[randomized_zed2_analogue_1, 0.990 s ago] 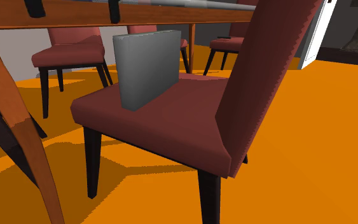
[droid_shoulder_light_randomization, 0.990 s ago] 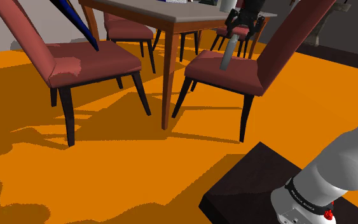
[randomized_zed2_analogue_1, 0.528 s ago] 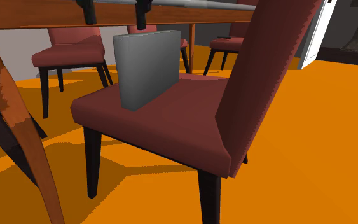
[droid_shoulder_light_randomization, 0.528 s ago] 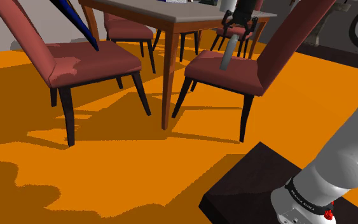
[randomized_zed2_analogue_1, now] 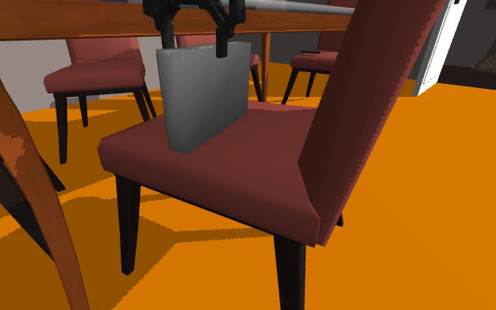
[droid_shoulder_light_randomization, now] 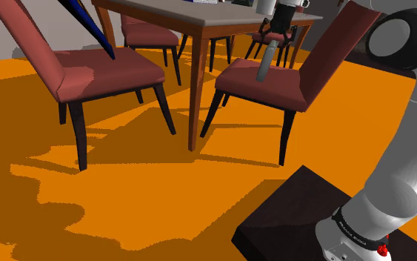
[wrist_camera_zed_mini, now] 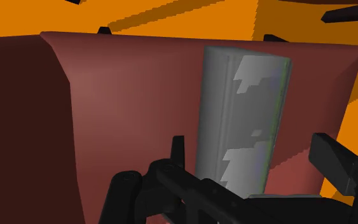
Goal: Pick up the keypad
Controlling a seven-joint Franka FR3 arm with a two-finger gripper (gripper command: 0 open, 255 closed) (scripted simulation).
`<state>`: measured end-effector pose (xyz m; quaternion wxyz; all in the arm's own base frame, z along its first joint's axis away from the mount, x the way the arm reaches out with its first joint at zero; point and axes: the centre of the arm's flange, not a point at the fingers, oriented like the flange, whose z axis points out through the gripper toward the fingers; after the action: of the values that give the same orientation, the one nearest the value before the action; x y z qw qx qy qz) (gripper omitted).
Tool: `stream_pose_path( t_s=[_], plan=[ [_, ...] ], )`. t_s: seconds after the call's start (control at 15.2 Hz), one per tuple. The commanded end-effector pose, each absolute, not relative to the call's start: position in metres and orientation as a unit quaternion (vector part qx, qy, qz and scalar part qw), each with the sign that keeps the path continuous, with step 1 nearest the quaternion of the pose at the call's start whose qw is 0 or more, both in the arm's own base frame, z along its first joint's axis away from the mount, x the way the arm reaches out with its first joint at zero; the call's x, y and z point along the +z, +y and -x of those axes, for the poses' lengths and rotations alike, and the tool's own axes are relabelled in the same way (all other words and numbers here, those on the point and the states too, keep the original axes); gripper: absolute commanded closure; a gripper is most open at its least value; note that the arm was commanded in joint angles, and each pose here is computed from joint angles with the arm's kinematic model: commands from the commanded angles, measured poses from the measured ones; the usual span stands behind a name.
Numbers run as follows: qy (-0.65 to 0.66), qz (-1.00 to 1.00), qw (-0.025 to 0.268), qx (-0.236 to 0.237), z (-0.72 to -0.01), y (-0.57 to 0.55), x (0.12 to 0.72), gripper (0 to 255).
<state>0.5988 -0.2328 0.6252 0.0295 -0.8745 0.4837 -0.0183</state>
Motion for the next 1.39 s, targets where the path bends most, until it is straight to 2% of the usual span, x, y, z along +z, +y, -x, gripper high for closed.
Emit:
stream_pose_path(
  t_s=[0.0,0.26,0.33,0.92,1.32],
  plan=[
    [0.485,0.874,0.030,-0.018,-0.599,-0.234,0.615,0],
    [0.485,0.874,0.030,-0.018,-0.599,-0.234,0.601,0],
    [0.485,0.874,0.030,-0.018,-0.599,-0.234,0.601,255],
    [0.485,0.874,0.030,-0.018,-0.599,-0.234,0.602,255],
    [0.485,0.874,0.030,-0.018,-0.599,-0.234,0.633,255]
  ],
)
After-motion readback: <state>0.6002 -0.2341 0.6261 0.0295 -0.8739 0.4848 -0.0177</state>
